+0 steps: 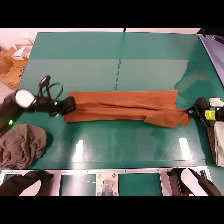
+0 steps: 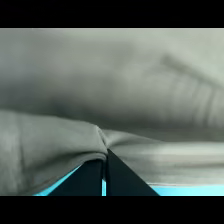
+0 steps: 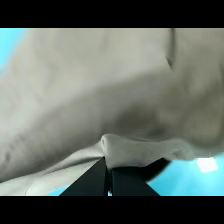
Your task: Fold the shirts.
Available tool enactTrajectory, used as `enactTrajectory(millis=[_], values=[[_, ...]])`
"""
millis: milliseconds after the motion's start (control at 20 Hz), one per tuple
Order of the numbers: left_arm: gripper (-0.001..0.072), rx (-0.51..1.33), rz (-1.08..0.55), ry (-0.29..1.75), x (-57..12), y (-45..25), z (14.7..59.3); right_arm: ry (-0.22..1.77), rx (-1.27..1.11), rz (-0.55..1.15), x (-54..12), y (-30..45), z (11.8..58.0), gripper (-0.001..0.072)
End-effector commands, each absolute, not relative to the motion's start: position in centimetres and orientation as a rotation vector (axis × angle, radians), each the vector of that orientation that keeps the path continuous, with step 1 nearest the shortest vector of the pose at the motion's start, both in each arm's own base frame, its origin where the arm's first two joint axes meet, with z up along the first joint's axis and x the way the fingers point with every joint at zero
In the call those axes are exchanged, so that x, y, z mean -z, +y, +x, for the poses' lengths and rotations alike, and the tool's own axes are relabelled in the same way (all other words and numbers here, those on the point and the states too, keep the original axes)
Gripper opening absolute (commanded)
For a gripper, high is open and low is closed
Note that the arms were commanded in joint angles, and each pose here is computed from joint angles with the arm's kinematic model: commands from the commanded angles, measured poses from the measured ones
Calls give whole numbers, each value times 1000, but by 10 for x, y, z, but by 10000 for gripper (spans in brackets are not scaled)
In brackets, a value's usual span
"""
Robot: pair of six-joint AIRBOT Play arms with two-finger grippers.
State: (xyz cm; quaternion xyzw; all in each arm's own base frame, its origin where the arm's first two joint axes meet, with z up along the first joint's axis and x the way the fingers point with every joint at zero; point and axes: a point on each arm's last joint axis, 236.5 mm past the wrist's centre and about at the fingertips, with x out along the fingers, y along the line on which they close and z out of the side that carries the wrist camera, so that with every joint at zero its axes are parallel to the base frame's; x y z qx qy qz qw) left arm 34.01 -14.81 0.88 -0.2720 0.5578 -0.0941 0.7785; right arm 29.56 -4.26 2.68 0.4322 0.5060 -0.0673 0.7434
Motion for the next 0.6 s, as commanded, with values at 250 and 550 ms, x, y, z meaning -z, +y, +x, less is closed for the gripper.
enactTrajectory(millis=[250,550], values=[[27,205,-495,1280,36,-155,421,1075,70,941,12,-40,413,22],[157,142,-521,1169,69,-148,464,1161,54,939,60,-29,451,25]])
